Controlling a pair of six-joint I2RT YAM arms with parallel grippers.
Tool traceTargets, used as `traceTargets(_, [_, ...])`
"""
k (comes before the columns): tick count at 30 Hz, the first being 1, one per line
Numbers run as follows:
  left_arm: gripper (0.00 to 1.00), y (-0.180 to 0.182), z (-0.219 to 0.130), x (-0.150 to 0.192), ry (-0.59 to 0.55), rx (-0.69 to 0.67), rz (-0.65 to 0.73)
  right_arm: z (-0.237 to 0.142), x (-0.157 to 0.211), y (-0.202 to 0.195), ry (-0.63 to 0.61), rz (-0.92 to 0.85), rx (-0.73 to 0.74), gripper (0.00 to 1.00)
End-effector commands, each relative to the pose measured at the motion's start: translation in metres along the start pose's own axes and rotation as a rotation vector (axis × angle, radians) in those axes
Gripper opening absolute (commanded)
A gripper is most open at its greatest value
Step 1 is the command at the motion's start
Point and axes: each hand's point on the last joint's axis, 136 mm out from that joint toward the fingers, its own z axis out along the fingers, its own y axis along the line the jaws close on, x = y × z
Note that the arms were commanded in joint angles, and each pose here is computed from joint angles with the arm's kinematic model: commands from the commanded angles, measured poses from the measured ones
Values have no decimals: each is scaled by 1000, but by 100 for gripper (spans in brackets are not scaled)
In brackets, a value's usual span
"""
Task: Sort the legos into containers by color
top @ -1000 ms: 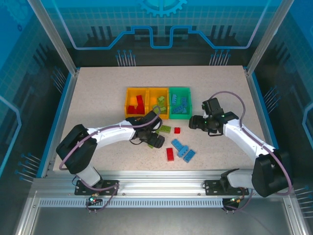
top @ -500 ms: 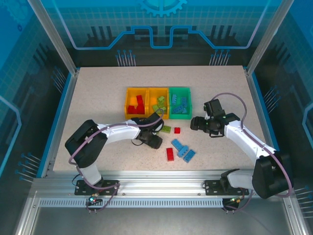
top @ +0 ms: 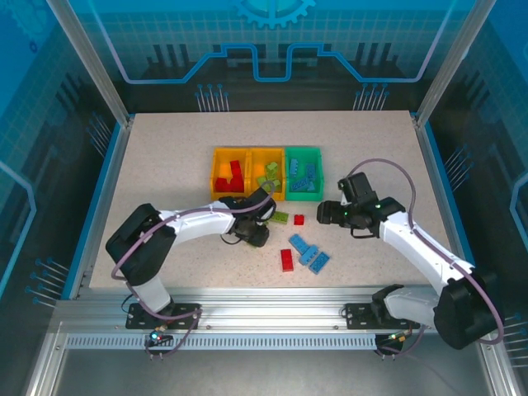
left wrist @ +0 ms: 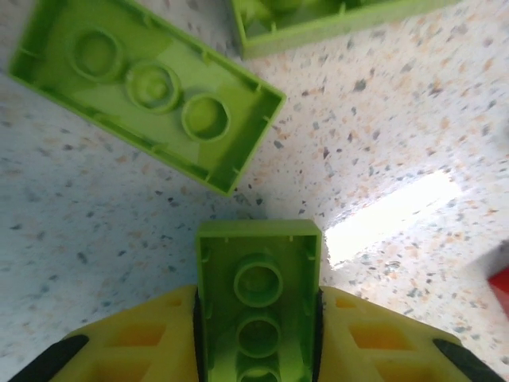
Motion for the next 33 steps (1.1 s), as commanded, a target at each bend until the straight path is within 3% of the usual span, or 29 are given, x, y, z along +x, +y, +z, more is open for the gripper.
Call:
traceTargets(1, [36, 7, -47, -39, -125, -36, -49, 0, 17, 7, 0, -25, 12, 79])
traceTargets(9, [36, 32, -90, -123, -305, 23, -147, 5, 56, 42, 20, -84, -32, 78])
traceTargets(16, [36, 68, -66, -179, -340, 85, -294, 4, 84, 81, 74, -230, -6, 78])
traceTargets(25, [43, 77, -36, -200, -316, 114, -403, 16, 113, 116, 183, -324, 87, 75])
traceTargets(27, [50, 76, -40, -204, -333, 129, -430, 22, 118, 118, 218, -335, 110, 72])
traceTargets(32, [98, 68, -56, -210, -389, 209, -508, 37, 131, 122, 289, -353, 131, 69])
traceTargets(33, [99, 65, -65, -212, -411, 239, -515, 38, 131, 123, 293, -354, 136, 68])
